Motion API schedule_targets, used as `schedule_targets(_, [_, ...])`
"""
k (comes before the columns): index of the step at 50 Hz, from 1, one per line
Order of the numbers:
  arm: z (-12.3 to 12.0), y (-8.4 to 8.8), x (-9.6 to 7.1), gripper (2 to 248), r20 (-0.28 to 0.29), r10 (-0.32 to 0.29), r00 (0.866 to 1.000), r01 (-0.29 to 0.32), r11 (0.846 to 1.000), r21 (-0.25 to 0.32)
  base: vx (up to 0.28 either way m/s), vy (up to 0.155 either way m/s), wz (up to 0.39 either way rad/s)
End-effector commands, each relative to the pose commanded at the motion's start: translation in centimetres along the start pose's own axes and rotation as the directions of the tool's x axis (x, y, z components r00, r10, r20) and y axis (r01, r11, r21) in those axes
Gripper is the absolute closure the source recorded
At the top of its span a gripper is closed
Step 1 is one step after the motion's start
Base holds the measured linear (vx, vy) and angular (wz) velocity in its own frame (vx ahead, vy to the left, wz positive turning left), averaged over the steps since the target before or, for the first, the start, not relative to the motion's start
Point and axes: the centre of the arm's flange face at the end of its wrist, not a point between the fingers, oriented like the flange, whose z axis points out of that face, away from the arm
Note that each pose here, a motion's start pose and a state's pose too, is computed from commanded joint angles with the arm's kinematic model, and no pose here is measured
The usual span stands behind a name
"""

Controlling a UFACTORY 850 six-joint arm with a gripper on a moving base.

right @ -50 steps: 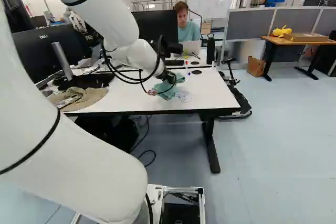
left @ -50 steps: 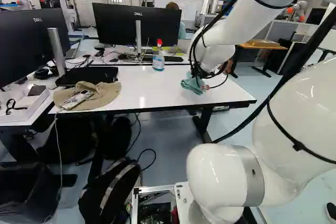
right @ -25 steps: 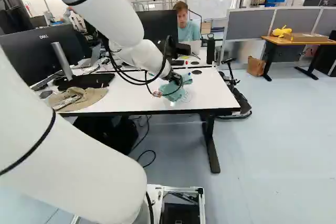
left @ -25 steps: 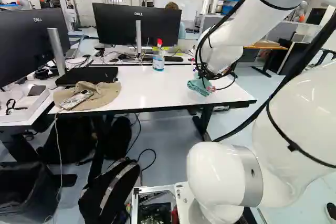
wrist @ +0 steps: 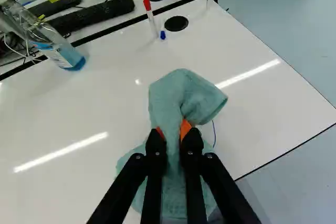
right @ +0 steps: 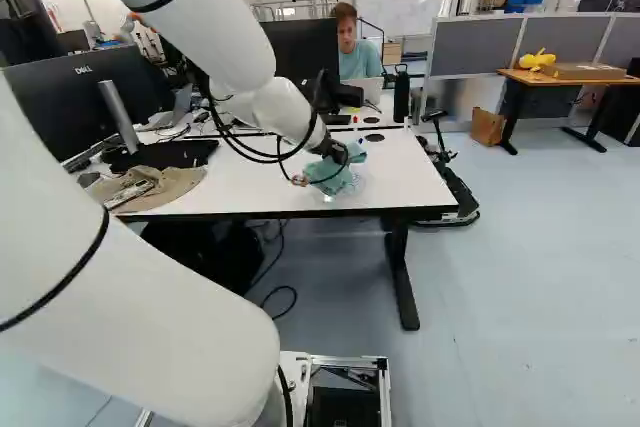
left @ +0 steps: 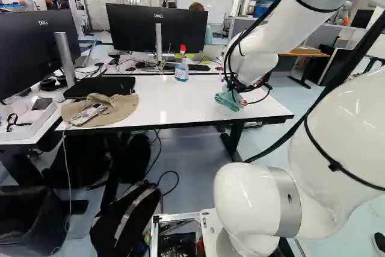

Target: Clean the table with the green towel

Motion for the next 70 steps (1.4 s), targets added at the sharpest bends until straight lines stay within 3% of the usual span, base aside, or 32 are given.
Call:
schedule_targets(38, [4.1,0.3,-1.9,204,0.104,0.000,0.995,0.002,1.000,-0.017,0.000,0.000,0.000])
schedule_targets(54, [4.1,0.3,-1.9,204,0.107,0.000,0.994,0.002,1.000,-0.017,0.000,0.000,0.000])
schedule_targets(70, [4.1,0.3,-2.2,204,0.145,0.000,0.989,0.002,1.000,-0.017,0.000,0.000,0.000])
